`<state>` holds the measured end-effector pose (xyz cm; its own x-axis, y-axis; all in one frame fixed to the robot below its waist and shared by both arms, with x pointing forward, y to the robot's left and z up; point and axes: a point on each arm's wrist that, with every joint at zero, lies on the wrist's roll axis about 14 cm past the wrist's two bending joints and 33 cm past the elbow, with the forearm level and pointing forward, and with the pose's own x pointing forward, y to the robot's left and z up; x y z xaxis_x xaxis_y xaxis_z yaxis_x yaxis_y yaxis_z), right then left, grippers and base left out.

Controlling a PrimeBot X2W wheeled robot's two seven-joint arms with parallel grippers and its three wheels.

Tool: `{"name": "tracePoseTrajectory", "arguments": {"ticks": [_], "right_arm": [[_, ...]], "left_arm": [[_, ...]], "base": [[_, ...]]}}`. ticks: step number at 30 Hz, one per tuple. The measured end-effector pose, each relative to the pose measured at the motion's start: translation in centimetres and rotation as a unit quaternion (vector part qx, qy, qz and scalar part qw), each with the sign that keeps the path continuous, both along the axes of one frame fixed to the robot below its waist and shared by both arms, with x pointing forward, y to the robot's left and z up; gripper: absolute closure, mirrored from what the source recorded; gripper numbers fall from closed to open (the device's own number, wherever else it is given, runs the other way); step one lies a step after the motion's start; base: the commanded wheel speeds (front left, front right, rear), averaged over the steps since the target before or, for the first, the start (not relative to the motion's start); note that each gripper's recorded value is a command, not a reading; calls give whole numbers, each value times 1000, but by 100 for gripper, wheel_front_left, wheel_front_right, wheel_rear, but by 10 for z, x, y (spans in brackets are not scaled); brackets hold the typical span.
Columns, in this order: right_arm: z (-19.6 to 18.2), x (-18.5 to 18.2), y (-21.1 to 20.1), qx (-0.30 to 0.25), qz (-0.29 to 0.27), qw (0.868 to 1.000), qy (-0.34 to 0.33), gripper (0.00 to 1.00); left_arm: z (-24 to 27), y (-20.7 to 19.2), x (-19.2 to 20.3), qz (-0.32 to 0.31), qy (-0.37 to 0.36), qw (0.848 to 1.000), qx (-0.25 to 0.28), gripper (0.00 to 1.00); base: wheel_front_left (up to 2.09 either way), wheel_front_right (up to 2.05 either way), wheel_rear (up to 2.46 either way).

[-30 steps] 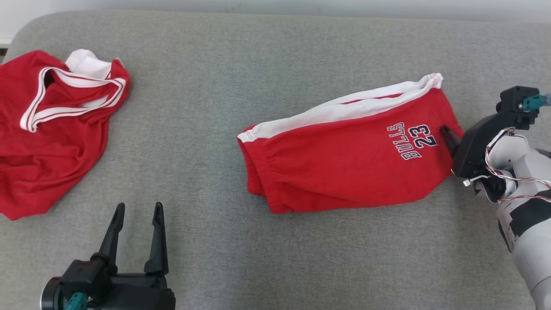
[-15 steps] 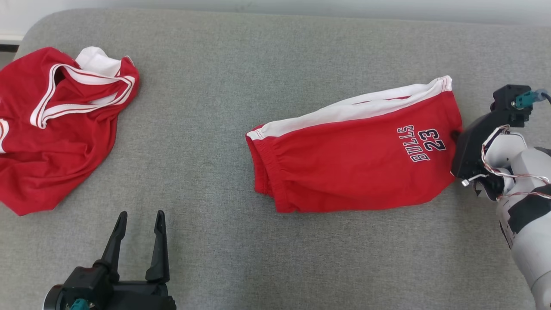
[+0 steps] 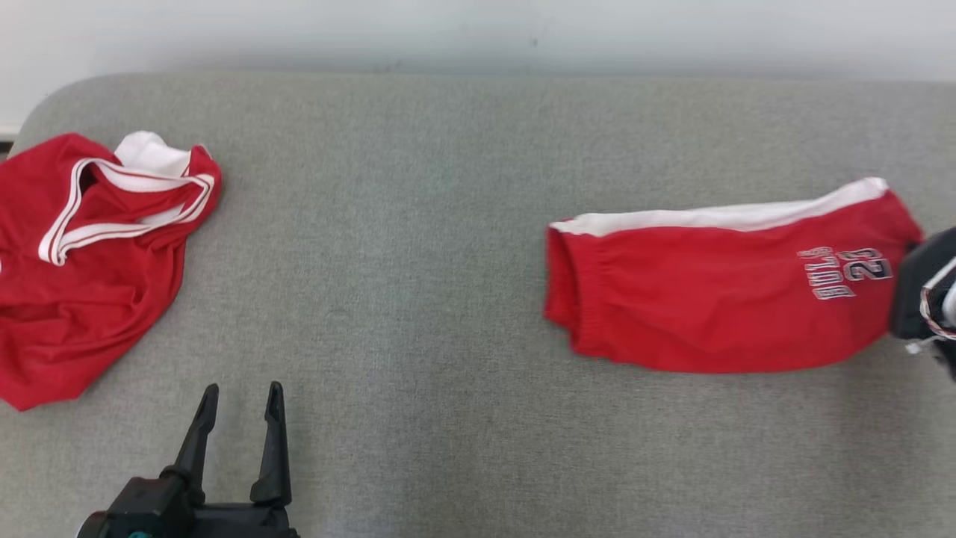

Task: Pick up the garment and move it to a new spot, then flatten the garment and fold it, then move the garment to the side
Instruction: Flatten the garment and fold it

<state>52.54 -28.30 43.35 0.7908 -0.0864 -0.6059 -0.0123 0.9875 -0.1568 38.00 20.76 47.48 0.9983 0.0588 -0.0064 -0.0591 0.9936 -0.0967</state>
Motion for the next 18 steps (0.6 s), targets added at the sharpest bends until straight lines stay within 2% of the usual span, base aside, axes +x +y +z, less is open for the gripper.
{"name": "tracePoseTrajectory", "arguments": {"ticks": [3,6,9,12,18], "right_arm": [[21,0,-14,-38,7,999,-25,100],[38,4,-2,-60,35,996,-50,100],[47,7,20,-54,58,995,-66,100],[57,8,61,-38,97,991,-83,100],[59,-1,130,-18,167,983,-76,100]], "left_arm": [[5,-4,-1,-5,-8,1000,-5,0],[9,-8,-3,-8,-13,1000,-9,0],[10,-11,-5,-11,-15,1000,-11,0],[13,-13,-8,-12,-20,1000,-14,0],[19,-16,-10,-16,-28,999,-15,0]], "base": [[0,0,0],[0,0,0],[0,0,0],[0,0,0],[0,0,0]]}}
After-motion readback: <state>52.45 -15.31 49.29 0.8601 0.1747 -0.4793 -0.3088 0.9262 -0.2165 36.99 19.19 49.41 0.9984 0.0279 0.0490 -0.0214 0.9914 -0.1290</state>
